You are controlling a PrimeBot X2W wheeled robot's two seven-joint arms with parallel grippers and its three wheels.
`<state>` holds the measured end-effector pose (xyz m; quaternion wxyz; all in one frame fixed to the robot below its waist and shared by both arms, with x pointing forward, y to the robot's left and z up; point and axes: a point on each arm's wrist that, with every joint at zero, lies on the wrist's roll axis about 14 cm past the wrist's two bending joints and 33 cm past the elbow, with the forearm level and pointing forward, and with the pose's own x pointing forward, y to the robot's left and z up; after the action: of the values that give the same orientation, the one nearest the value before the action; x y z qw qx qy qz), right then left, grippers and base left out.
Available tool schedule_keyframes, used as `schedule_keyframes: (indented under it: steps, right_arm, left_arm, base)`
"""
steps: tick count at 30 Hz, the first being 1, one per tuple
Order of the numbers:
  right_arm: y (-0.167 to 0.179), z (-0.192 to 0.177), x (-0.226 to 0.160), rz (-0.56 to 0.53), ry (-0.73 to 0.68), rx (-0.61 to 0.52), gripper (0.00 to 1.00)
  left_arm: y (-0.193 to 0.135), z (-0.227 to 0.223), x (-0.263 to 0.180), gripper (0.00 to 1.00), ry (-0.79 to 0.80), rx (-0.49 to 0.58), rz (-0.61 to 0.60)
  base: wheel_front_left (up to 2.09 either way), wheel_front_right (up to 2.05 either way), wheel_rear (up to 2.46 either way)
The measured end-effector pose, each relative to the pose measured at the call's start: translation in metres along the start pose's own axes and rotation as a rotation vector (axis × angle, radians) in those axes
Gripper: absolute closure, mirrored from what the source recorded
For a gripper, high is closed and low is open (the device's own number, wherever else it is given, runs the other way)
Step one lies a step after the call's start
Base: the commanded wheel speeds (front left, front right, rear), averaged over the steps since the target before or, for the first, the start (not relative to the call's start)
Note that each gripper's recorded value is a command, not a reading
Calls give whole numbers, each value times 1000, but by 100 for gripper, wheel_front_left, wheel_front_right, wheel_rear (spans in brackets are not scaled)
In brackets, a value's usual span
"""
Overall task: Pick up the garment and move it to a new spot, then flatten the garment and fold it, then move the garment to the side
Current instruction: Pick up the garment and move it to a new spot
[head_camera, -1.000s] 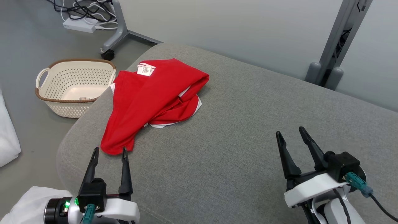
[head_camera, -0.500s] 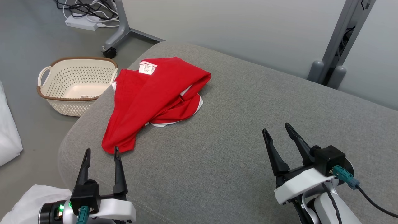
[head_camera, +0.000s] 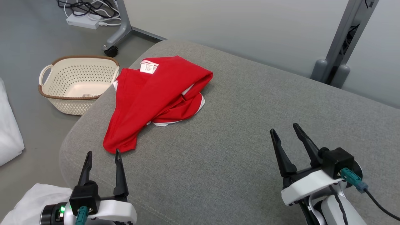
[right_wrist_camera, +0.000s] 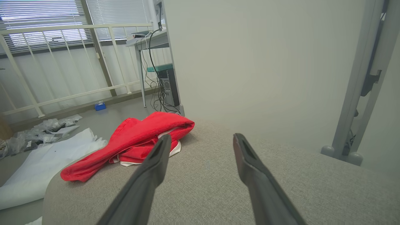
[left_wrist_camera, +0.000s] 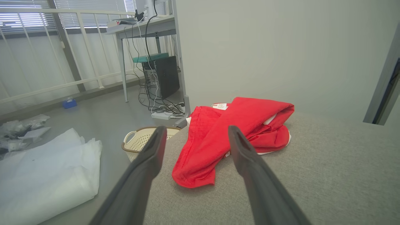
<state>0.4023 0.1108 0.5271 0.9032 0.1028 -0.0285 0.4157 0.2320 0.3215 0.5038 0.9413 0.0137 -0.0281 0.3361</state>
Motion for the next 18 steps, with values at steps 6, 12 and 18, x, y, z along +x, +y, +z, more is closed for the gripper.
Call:
schedule_keyframes:
  steps: [6,12,18]
  right_arm:
    - [-22,-14,1,-45,17,-6,0]
    - [-54,-26,6,-85,18,-31,0]
    - [-75,-31,15,-104,-7,-22,0]
  left_arm:
    - [-7,-5,13,0,28,8,-19]
    - [-25,-1,50,0,25,15,-78]
    - [-39,-4,99,0,47,-22,-145]
  base:
    - [0,0,0]
    - [0,0,0]
    - [0,0,0]
